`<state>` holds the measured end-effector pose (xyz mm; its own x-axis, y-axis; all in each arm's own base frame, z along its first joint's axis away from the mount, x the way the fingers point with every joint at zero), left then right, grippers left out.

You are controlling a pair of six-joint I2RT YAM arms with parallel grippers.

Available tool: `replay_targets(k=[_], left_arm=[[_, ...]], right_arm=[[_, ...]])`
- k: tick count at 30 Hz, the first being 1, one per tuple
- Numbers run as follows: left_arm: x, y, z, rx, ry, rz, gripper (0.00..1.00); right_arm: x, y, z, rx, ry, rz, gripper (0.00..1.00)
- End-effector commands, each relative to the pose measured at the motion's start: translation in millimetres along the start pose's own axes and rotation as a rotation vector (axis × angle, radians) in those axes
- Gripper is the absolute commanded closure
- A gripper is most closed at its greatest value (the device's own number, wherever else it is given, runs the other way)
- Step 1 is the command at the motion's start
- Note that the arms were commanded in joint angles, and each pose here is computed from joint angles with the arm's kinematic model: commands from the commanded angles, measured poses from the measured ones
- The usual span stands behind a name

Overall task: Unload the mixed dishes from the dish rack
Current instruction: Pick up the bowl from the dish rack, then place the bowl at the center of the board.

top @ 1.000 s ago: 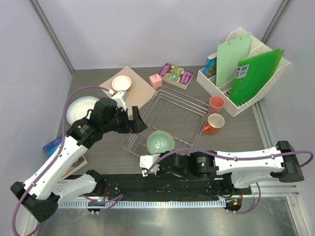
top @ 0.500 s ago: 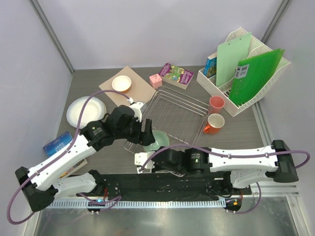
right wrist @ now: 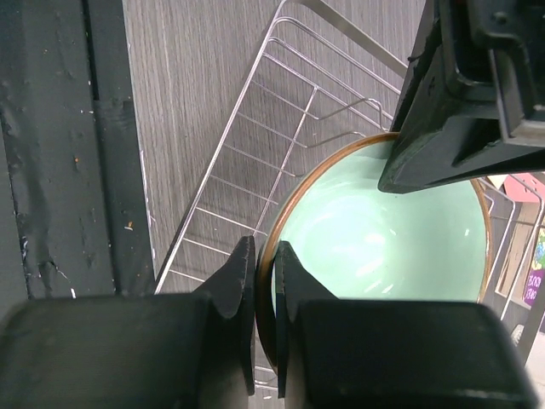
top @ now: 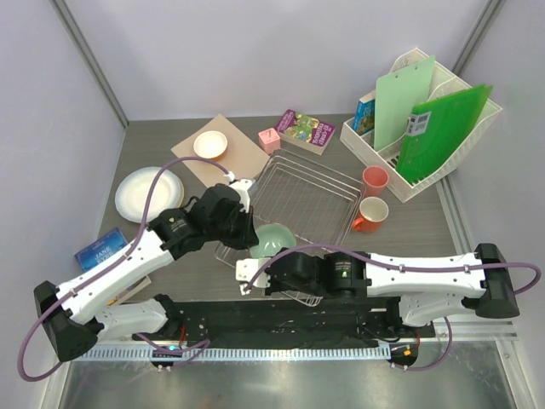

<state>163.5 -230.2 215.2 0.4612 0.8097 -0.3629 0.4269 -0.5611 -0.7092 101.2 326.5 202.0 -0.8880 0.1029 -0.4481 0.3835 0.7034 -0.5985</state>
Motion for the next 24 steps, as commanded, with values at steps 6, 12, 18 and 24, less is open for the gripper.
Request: replay_targets(k=[6, 12, 18, 24], left_arm=[[15, -9, -23, -0.137, 0.051, -0.091, 1.00], [45, -27, -80, -0.292, -0.096, -0.204, 1.00], [108, -42, -140, -0.449, -0.355, -0.312, 1.00], [182, -31, -208, -0.569, -0.546, -0.387, 1.00]], right_arm=[[-39, -31, -55, -0.213, 0.268, 0.148, 0.06], [-83, -65, -93, -0.515, 0.713, 0.165, 0.00], [-130, -99, -73, -0.651, 0.914, 0.363, 0.00], [-135, -107, -46, -0.674, 1.011, 0.458, 0.00]])
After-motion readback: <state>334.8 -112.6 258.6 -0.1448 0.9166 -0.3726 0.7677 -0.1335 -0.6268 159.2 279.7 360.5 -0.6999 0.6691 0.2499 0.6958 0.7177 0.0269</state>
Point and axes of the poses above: each gripper's point midway between its finger pads, its own y axis out along the fingers, its own x axis along the line the jaws close on, z = x × y, the point moved 2 cm from there along -y, back along the fingers, and after that the axes turned 2 degrees about y, right-handed, at the moved point
